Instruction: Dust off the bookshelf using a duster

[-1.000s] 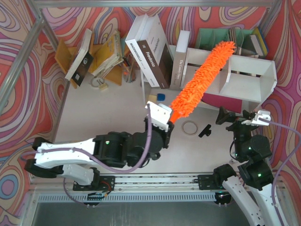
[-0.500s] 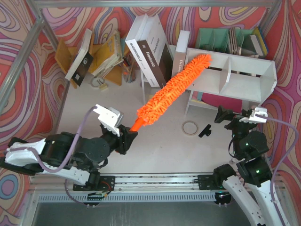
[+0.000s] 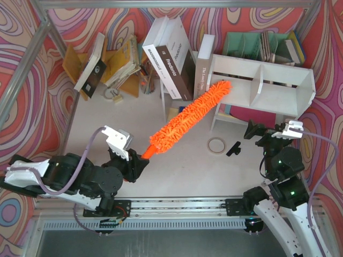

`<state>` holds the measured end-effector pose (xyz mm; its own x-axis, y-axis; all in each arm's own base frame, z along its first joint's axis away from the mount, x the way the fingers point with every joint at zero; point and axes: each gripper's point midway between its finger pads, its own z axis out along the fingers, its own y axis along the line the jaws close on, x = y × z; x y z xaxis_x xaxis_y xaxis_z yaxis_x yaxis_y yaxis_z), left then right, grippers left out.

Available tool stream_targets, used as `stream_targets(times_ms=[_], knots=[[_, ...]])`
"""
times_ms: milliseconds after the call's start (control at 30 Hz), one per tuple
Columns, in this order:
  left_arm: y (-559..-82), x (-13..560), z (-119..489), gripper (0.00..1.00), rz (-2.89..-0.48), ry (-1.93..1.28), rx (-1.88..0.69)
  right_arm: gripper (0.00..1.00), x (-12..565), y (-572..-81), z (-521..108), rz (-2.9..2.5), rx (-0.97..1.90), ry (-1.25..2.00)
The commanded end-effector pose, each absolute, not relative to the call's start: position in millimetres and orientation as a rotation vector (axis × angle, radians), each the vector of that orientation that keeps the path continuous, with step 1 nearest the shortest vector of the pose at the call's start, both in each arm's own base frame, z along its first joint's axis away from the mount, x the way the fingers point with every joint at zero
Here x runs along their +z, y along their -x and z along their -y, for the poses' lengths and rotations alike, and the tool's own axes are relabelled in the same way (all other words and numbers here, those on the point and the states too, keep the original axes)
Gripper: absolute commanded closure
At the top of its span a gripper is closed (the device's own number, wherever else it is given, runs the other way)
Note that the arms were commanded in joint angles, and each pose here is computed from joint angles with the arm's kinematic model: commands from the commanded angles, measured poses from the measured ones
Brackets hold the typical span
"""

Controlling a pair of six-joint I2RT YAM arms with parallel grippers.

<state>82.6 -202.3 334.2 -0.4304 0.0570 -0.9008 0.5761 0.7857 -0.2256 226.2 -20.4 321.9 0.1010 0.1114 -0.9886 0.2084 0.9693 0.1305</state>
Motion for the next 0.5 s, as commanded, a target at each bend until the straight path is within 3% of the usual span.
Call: stream_targets(times_ms=[0,233,467], knots=[[-87,322,181,1.00,-1.975,-0.457,-0.619,0.01,333,-227,23,-1.441,-0.089,-0.266],[-83,298,150,1.00,-2.084,-0.484,-0.544,0.01,332,-228,23,-1.445,-0.092,-0.265],[-99,301,133,1.00,-2.019,-0.374,-0.566,0.01,331,-228,23,-1.447,-0.093,-0.267]])
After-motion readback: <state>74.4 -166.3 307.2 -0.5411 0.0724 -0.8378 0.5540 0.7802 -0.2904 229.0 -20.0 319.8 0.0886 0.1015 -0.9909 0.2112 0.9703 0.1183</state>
